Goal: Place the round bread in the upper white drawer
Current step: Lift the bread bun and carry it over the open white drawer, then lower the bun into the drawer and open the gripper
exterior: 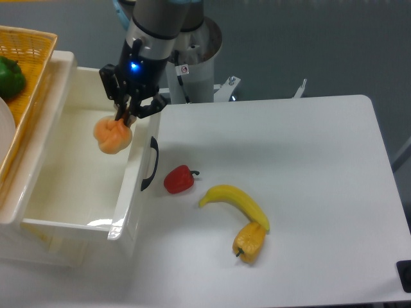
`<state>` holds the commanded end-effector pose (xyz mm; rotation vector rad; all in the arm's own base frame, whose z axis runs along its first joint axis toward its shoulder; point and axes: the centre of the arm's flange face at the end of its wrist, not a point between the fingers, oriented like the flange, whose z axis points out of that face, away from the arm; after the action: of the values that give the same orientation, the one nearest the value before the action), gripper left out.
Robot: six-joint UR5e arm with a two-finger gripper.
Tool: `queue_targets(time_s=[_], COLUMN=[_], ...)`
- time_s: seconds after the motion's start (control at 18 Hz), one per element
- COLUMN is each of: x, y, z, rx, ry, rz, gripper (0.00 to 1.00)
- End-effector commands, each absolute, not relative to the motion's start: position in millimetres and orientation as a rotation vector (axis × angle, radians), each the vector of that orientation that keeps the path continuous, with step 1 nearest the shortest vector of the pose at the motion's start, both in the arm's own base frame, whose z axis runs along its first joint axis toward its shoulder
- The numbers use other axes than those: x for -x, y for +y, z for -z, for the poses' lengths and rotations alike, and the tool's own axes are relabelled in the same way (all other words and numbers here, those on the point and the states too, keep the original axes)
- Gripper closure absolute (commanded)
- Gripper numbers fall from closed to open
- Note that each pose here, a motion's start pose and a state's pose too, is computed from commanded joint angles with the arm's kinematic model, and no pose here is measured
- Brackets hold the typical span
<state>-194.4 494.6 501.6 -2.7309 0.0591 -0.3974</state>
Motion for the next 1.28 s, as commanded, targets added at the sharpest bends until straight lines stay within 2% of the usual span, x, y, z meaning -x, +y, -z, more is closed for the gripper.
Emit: queue_targets(time_s=[0.22, 0.72, 0.83, 0.94, 1.06, 1.28], x=[186.3, 178.6, 177.8, 174.1, 173.7, 172.6], y=[501.6, 507.1, 507.4, 508.6, 509.3, 509.1], z=[-496.5, -492.8, -492.8, -492.7, -492.1, -492.1], rx=[2.738, 2.742, 2.742, 2.743, 2.744, 2.744], ry=[0.088, 0.112, 0.114, 0.124, 0.129, 0.135], rz=[0.409, 0.422, 0.422, 0.423, 0.421, 0.421], gripper=[0.58, 0.50, 0.42, 0.40, 0.31, 0.27])
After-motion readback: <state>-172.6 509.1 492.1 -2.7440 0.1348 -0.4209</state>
